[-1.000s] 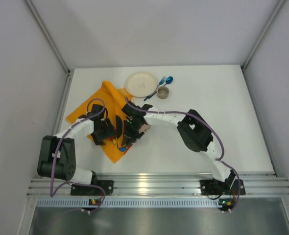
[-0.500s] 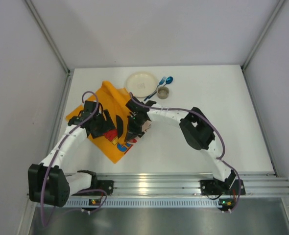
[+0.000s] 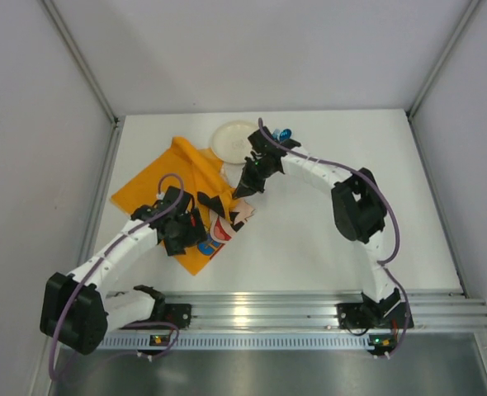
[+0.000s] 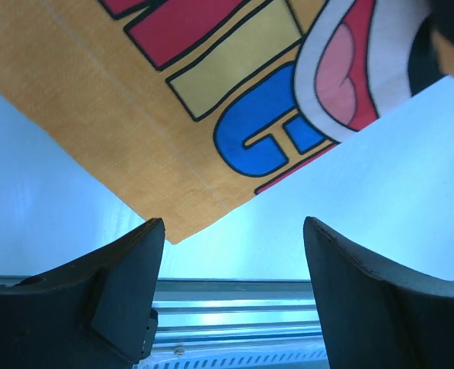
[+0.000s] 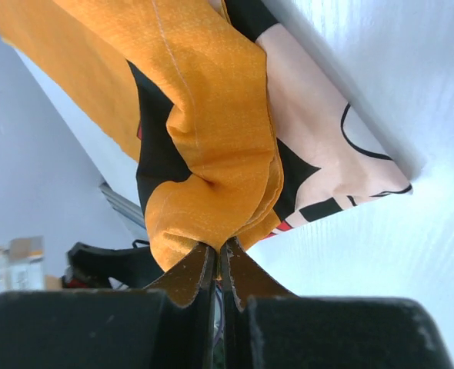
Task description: Set the dinner table for one person
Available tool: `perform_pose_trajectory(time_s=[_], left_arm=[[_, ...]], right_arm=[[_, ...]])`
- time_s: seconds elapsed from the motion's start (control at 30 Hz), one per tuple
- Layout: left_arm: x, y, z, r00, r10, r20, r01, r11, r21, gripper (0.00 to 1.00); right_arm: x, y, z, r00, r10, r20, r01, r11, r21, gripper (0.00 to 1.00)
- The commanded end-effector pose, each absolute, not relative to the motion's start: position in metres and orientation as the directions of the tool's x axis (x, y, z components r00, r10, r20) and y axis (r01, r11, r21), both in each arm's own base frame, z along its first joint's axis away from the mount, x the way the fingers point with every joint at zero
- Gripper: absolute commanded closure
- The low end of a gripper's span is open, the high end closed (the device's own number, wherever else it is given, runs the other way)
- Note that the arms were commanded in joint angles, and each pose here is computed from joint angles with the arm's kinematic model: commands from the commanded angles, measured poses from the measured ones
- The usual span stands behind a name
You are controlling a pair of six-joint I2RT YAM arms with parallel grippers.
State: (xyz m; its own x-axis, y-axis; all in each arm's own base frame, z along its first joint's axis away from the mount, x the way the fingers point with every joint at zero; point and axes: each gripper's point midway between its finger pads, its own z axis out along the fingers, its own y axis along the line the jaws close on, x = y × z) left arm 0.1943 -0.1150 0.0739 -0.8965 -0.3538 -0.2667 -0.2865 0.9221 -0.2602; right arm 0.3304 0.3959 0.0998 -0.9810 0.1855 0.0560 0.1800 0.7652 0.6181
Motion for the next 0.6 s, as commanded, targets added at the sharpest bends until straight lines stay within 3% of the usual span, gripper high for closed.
perform_pose_trajectory(time_s=[0.0,0.2,0.57], left_arm=[[0.179,-0.109,0.060,-0.886,-0.403,-0.230,-0.356,0.908,-0.220,0.22],[0.162,-0.119,0.023,-0.926,-0.355,-0.127,-0.346,0.934,-0.091,0.21],[0.148,-0.105,-0.010,-0.927,-0.353,-0.123,-0.361,0.931,0.052,0.21]], right_arm=[[0.339,0.390,0.157,-0.984,0.178,-0.024,0.113,0.717,0.688,1.00],[0.355,0.369,0.174,-0.974,0.220,-0.049,0.122,0.697,0.706,1.00],[0.360,0.330,0.190,-0.962,0.260,-0.081,0.129,0.698,0.705,1.00]])
